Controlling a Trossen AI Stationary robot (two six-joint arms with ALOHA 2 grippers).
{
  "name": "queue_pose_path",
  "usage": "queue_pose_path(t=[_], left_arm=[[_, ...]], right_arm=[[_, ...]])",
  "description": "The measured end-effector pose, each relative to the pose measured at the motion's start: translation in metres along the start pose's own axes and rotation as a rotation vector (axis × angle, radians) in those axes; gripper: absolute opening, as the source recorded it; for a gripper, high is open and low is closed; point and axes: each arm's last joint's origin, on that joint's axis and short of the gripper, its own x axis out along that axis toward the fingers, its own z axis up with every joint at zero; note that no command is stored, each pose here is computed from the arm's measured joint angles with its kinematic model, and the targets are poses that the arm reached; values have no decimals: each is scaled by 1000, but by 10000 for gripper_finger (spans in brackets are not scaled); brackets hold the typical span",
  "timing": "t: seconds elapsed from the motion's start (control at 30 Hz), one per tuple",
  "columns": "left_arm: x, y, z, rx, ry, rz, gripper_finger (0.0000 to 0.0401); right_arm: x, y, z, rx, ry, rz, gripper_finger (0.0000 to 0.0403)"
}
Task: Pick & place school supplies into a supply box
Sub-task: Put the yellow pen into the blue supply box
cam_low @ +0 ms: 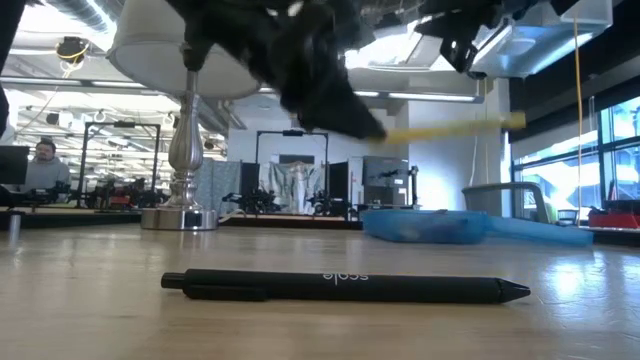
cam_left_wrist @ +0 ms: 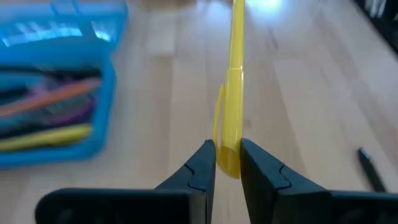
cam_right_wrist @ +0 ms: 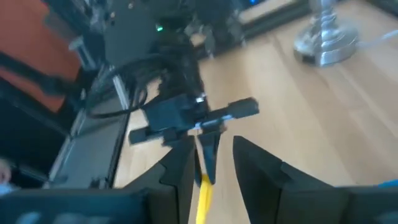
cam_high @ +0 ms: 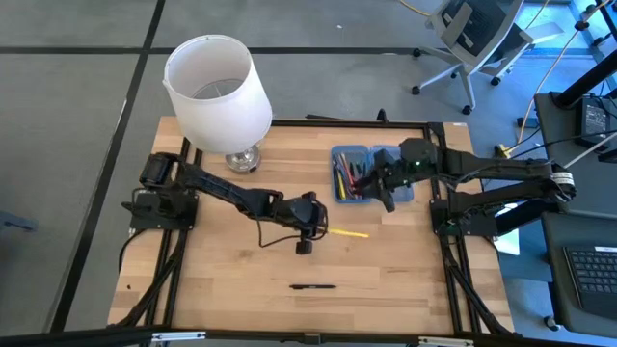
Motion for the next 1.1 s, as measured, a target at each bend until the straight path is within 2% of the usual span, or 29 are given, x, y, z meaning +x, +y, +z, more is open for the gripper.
queue_pose_path(t=[0.1, 0.37, 0.67, 0.93, 1.1], left_arm=[[-19, 6, 16, 0, -68, 8, 49], [-76, 17, 53, -10, -258, 21, 49], [-136, 19, 80, 37, -478, 28, 53], [-146, 19, 90, 32, -589, 26, 53], [-136, 19, 87, 22, -560, 23, 54]], right_arm=[[-8, 3, 3, -12, -38, 14, 115], [-25, 17, 11, -210, -149, 69, 115], [-40, 25, 18, -333, -263, 87, 115], [-29, 26, 18, -331, -248, 108, 115], [-18, 33, 20, -357, -283, 156, 115]])
